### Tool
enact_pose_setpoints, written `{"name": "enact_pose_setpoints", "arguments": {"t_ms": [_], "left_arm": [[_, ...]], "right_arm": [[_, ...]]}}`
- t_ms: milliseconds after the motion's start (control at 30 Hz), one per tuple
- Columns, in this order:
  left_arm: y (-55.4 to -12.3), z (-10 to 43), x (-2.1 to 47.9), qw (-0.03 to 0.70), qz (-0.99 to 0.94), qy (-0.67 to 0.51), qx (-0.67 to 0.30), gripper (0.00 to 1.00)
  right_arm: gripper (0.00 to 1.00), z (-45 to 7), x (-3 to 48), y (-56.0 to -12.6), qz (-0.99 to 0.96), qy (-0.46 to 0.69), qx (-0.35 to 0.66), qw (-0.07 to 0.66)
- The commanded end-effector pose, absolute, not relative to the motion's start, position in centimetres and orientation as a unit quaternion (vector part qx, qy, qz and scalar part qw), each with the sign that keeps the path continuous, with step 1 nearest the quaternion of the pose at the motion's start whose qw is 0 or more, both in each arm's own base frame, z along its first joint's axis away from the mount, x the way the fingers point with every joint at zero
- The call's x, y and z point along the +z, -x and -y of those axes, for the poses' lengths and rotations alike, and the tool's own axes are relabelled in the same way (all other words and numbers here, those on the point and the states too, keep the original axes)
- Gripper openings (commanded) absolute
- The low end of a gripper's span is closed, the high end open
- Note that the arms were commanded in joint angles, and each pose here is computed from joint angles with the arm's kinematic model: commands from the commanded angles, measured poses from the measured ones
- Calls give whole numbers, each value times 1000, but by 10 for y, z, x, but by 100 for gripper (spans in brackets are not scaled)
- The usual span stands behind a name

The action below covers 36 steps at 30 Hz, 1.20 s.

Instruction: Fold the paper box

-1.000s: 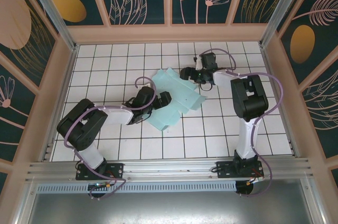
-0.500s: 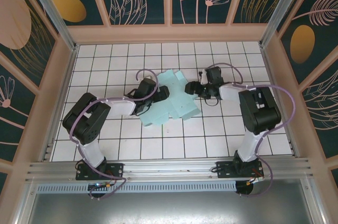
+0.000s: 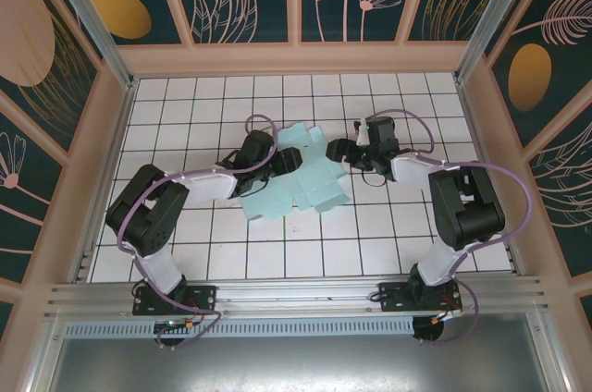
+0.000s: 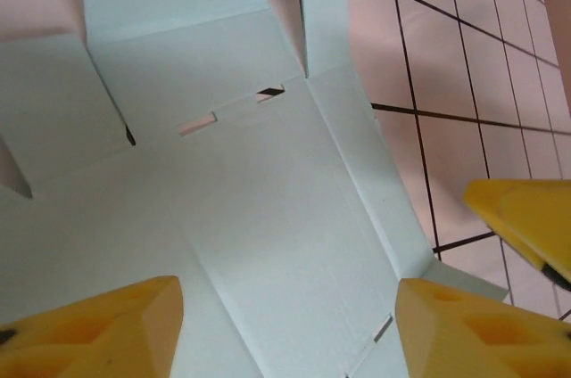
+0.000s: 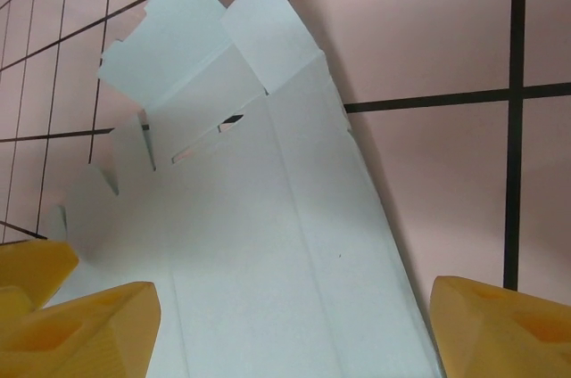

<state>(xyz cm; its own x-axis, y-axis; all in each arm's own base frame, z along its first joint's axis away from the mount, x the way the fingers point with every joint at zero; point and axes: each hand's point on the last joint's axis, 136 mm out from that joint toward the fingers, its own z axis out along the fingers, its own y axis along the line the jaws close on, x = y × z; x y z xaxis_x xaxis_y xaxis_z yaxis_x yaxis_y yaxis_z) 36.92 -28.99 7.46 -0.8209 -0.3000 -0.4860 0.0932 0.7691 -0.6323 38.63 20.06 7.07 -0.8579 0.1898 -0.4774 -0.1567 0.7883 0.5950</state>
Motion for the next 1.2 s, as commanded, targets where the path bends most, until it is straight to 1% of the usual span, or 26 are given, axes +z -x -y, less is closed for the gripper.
{"name": "enact_pose_setpoints", "arguments": {"t_ms": [0, 67, 133, 300, 333, 367, 433, 500, 633, 833, 1000, 1167], "left_arm": [[-363, 291, 60, 276, -897, 66, -339, 53], [-361, 288, 50, 271, -902, 71, -329, 45], [-358, 284, 40, 264, -907, 77, -319, 34], [-351, 274, 26, 261, -914, 83, -301, 29], [-350, 271, 24, 262, -914, 82, -297, 26], [-349, 269, 23, 264, -915, 82, -294, 21], [-347, 268, 21, 264, -916, 79, -292, 1], [-345, 266, 16, 261, -917, 81, -289, 0], [-341, 266, 6, 251, -919, 85, -293, 0], [-333, 261, -7, 239, -923, 91, -287, 0], [-331, 259, -11, 237, -924, 92, -285, 0], [-330, 257, -12, 239, -925, 91, -281, 0]], "right_arm": [[80, -206, 70, -400, -902, -4, 337, 270], [78, -211, 66, -401, -901, 4, 343, 264], [77, -213, 62, -402, -902, 6, 346, 257], [76, -216, 51, -404, -904, 12, 348, 248], [76, -215, 50, -405, -904, 11, 347, 249], [77, -215, 49, -405, -905, 10, 344, 251], [82, -213, 48, -406, -904, 11, 341, 257], [88, -211, 48, -407, -905, 10, 335, 261], [89, -212, 48, -406, -906, 14, 336, 259], [79, -222, 54, -402, -896, 37, 367, 246], [75, -237, 53, -393, -884, 62, 412, 215], [64, -229, 64, -399, -881, 53, 403, 244]]}}
